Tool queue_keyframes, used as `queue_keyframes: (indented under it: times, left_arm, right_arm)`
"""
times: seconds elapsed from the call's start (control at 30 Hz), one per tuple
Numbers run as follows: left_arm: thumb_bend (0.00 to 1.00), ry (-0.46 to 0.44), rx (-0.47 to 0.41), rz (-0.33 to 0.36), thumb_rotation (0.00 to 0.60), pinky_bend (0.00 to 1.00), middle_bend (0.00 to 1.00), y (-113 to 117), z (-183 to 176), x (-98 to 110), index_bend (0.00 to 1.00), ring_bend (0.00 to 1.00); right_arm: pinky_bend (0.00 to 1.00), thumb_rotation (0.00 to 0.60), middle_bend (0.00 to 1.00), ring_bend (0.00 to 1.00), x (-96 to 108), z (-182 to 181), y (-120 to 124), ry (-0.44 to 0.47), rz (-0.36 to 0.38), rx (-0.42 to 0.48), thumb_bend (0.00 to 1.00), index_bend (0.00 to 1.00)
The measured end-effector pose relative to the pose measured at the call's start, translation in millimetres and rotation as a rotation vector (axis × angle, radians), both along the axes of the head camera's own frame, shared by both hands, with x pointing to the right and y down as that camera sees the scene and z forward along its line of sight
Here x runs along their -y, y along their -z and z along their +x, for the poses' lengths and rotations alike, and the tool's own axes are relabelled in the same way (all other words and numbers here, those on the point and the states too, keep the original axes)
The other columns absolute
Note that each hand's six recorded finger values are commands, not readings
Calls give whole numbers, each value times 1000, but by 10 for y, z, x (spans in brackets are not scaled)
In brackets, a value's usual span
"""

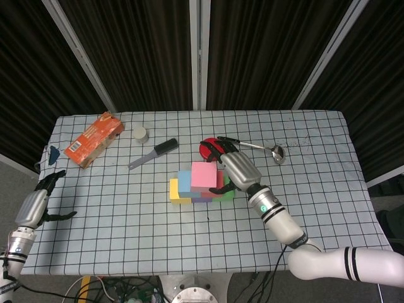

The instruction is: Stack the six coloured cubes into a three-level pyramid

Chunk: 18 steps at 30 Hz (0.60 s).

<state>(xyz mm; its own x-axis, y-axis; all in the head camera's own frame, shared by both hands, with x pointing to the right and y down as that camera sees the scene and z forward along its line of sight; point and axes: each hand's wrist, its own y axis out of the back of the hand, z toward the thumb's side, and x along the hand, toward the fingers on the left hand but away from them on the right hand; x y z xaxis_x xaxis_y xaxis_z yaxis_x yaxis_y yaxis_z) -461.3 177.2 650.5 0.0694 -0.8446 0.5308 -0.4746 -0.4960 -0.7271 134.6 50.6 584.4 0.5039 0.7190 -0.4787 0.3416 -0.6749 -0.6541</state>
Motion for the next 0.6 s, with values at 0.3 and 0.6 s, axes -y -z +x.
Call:
queue_keyframes:
  times: [0.3,0.6]
  left_arm:
    - [60,-10,14,0,600,67,88,-2,10,2,48,0]
    - [60,-14,18,-7,600,67,88,-28,27,-4,48,0]
  right_arm:
    - [0,600,500,44,13,19,-10,-6,-4,2,130,0]
    - [0,600,500,44,68,-15,-8,12,-2,-1,135,0]
